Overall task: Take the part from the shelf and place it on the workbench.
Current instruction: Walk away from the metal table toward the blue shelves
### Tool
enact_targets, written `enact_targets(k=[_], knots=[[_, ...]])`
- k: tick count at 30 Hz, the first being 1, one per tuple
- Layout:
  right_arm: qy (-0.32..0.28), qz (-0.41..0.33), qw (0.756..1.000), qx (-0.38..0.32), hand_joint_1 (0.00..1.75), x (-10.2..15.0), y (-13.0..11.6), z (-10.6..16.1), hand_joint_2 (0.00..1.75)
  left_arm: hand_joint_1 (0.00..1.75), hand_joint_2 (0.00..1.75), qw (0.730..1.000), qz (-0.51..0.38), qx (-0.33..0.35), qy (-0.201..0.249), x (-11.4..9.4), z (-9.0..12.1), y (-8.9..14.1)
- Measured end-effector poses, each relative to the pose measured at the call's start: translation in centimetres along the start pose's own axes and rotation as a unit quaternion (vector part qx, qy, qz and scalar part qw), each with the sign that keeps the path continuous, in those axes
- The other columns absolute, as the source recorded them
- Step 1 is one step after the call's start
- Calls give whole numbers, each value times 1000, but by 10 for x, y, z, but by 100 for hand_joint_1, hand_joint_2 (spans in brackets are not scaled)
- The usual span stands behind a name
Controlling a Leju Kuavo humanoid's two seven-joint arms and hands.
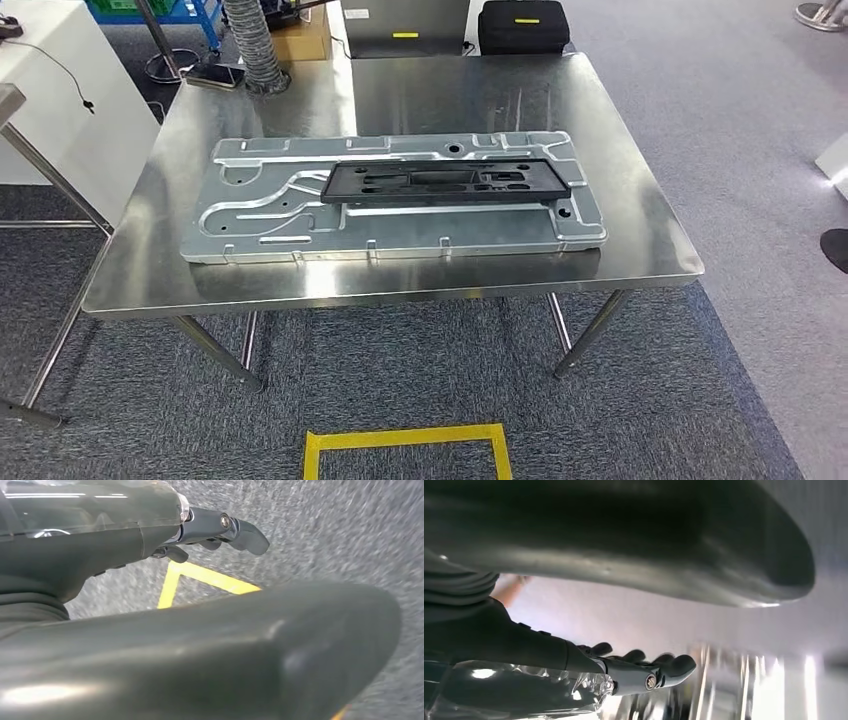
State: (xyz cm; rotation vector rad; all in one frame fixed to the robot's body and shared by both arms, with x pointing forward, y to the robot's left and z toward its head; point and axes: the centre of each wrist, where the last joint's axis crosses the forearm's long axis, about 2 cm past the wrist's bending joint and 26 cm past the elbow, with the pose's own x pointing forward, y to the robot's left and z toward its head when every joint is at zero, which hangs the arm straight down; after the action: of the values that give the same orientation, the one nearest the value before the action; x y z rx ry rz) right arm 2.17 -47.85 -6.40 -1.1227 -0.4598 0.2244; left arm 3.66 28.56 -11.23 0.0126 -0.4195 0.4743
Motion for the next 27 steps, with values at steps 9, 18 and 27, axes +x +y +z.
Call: enact_targets(k=[9,18,27], knots=[[81,-65,975,198,0,31,68,54,0,0,0,1000,-17,-16,6,-1,0,-5],[205,-115,918,320,0,51,97,89,0,0,0,999,-29,-32,11,-1,0,-6],[231,-123,887,380,0,65,110,106,0,0,0,998,-37,-44,8,2,-1,-12]])
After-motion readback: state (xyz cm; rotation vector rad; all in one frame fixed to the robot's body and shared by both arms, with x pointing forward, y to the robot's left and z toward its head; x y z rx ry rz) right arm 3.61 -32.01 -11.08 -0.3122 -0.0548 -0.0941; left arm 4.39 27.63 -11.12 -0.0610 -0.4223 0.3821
